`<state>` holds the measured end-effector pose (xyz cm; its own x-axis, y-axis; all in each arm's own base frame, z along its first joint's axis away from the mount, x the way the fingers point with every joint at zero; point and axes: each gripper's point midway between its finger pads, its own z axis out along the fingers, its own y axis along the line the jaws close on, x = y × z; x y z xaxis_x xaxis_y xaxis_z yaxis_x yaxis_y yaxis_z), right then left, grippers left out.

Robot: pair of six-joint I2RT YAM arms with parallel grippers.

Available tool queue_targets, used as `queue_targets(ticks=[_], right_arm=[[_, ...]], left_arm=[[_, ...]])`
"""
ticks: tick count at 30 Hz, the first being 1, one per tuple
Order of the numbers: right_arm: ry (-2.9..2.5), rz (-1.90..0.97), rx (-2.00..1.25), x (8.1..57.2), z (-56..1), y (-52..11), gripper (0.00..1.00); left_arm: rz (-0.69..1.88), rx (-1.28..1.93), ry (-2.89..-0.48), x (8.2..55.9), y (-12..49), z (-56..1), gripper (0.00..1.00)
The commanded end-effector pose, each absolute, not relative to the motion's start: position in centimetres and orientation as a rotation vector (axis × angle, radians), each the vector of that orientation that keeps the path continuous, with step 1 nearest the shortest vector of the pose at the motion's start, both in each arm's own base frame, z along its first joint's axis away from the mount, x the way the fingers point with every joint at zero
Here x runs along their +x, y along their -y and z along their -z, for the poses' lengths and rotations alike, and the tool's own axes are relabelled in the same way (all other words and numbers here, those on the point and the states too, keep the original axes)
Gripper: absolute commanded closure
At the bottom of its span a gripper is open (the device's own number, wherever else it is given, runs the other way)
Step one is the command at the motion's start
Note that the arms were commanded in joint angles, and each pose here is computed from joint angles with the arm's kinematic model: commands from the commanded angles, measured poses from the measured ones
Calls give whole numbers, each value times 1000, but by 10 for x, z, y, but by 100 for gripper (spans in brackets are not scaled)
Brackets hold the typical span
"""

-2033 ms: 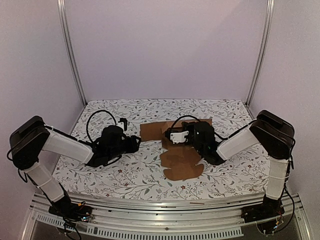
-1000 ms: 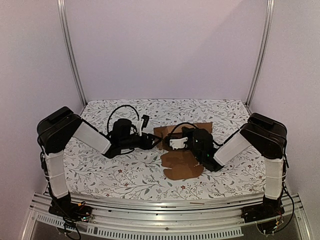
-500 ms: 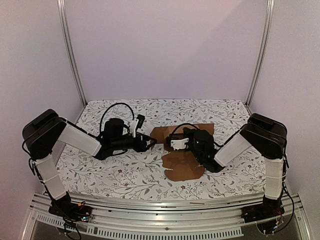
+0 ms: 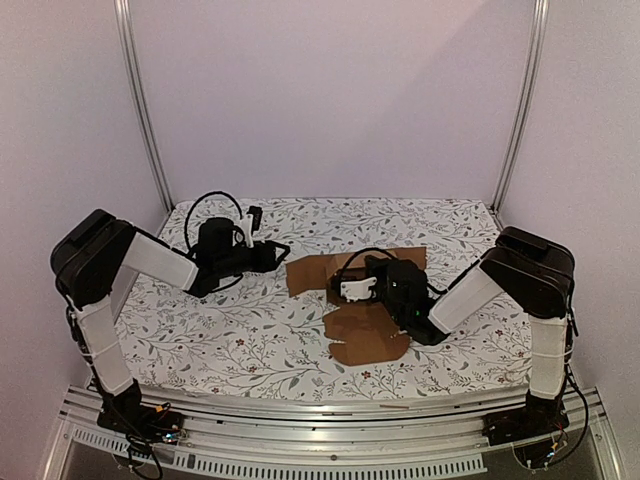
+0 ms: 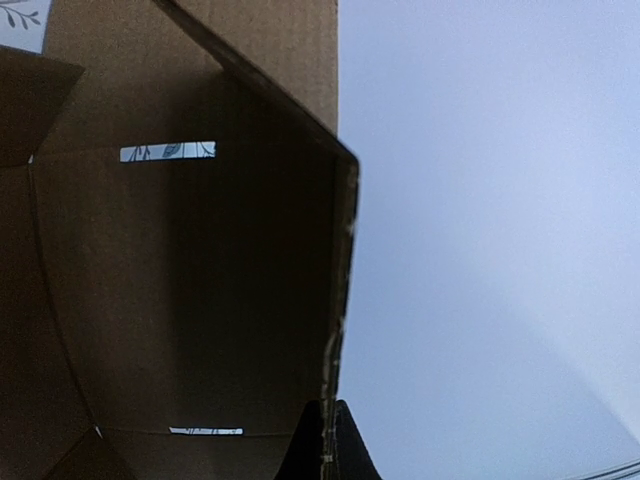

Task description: Fold the paper box

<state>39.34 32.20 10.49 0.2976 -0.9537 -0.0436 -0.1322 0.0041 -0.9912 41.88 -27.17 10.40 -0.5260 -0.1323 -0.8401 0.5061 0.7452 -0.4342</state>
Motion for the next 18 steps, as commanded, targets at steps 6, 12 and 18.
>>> queue_targets(ticks=[6, 12, 18], right_arm=[[-1066, 886, -1463, 385, -102, -324, 100], [-1070, 886, -1463, 386, -102, -325, 100], [-1072, 898, -1462, 386, -102, -327, 100]], left_arm=[[918, 417, -2115, 434, 307, -60, 49], [1057, 625, -2087, 399, 342, -53, 49], [1123, 756, -2044, 373, 359, -65, 50]])
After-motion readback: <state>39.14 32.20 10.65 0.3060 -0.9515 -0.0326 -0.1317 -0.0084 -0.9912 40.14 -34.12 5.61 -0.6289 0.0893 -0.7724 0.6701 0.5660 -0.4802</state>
